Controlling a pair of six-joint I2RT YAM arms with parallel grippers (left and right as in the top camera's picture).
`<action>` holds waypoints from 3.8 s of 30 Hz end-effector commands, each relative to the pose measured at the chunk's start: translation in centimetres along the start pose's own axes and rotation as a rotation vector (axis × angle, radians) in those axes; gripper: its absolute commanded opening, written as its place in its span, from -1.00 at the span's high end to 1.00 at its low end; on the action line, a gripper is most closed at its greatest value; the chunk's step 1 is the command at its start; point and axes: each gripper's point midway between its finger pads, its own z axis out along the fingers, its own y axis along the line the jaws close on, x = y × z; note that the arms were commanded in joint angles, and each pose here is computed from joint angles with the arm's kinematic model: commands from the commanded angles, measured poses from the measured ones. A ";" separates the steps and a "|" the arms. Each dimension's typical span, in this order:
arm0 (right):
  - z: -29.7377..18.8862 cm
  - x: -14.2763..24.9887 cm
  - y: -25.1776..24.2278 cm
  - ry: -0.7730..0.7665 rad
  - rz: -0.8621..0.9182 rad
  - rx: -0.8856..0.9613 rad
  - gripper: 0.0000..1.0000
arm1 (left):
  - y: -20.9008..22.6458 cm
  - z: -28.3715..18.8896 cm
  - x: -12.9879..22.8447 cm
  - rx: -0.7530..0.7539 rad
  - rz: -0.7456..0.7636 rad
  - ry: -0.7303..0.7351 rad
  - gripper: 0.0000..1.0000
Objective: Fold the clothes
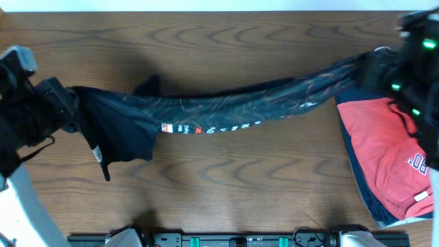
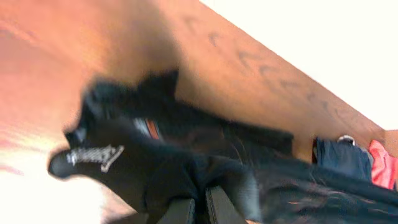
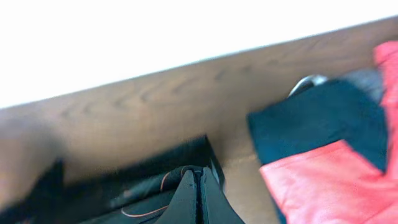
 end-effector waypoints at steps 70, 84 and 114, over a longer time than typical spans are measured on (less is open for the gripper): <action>16.2 3.9 -4.4 0.425 -0.083 0.248 0.99 | -4.6 20.5 2.3 0.277 0.159 0.457 -0.04; 16.1 4.1 -4.5 0.435 -0.082 0.251 0.98 | -9.0 31.8 16.1 0.290 0.310 0.616 -0.56; 15.8 4.2 -5.6 0.451 -0.065 0.273 0.98 | -11.0 40.9 29.2 0.047 0.359 0.701 0.88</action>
